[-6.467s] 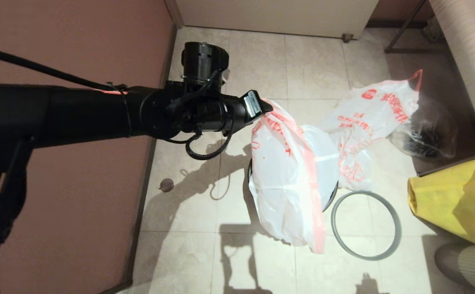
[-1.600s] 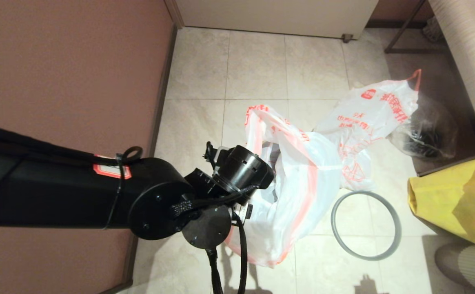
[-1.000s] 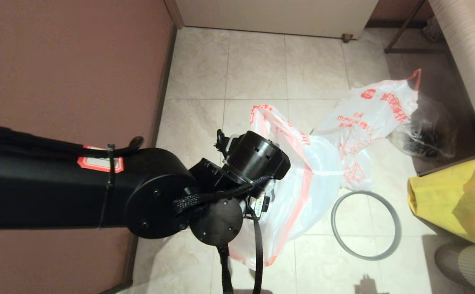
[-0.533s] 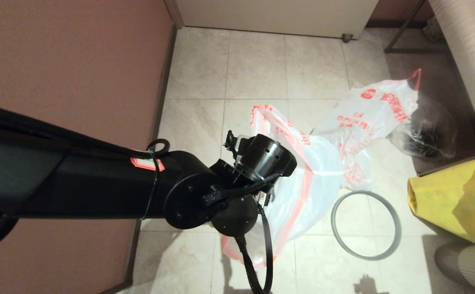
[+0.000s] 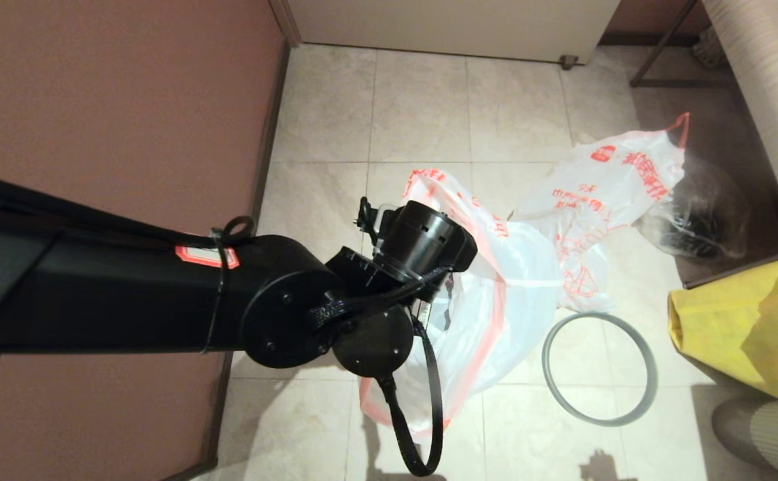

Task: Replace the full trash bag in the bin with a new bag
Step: Put the new garbage bag on the trash can

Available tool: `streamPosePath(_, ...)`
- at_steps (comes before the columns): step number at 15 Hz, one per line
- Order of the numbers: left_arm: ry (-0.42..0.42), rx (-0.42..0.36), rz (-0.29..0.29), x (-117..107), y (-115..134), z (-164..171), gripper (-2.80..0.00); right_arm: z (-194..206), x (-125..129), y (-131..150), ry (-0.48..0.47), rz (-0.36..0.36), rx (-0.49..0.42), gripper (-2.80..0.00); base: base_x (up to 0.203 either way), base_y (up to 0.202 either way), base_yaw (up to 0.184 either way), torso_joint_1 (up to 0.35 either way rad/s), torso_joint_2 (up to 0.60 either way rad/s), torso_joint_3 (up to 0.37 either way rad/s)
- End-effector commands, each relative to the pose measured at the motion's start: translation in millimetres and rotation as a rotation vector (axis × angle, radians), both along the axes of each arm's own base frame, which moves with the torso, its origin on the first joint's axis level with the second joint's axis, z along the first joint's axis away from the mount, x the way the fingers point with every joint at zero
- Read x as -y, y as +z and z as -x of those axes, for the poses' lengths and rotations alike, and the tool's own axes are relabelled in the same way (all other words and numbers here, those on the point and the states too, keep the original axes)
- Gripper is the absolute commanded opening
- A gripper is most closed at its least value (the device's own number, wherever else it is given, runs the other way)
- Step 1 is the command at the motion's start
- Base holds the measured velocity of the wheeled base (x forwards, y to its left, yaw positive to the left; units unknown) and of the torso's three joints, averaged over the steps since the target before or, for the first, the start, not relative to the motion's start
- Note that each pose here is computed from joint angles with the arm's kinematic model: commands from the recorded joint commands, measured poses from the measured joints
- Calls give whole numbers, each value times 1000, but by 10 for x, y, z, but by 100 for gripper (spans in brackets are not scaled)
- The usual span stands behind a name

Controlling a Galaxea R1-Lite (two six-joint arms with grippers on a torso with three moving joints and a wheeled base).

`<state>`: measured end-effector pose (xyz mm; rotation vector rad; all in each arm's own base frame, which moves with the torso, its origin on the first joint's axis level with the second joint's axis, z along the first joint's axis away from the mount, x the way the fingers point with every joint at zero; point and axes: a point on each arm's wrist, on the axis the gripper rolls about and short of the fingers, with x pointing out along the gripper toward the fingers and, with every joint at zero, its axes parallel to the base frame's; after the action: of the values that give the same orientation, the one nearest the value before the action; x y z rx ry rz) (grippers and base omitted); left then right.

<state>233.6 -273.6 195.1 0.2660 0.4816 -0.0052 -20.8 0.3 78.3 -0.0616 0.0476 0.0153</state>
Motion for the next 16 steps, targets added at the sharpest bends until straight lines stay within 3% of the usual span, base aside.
streamPosePath(1, 5, 30, 35, -89, 169, 60, -280, 0, 0, 0, 2, 1, 0, -280, 0, 0, 0, 0, 0, 0)
streamPosePath(4, 13, 12, 21, -94, 72, 21, -280, 29, 0, 104, -2, 39, 39, -280, 0, 0, 0, 0, 0, 0)
streamPosePath(7, 45, 32, 54, -155, 60, -107, -280, 90, -5, 696, 12, 46, 63, -280, 0, 0, 0, 0, 0, 0)
streamPosePath(12, 20, 60, 114, -108, 89, -78, -280, -563, -43, 1306, 195, 17, -228, -280, 0, 0, 0, 0, 0, 0)
streamPosePath(16, -13, 67, 162, -124, 194, -44, -280, -1517, -298, 1528, 399, -59, -492, -280, 0, 0, 0, 0, 0, 0)
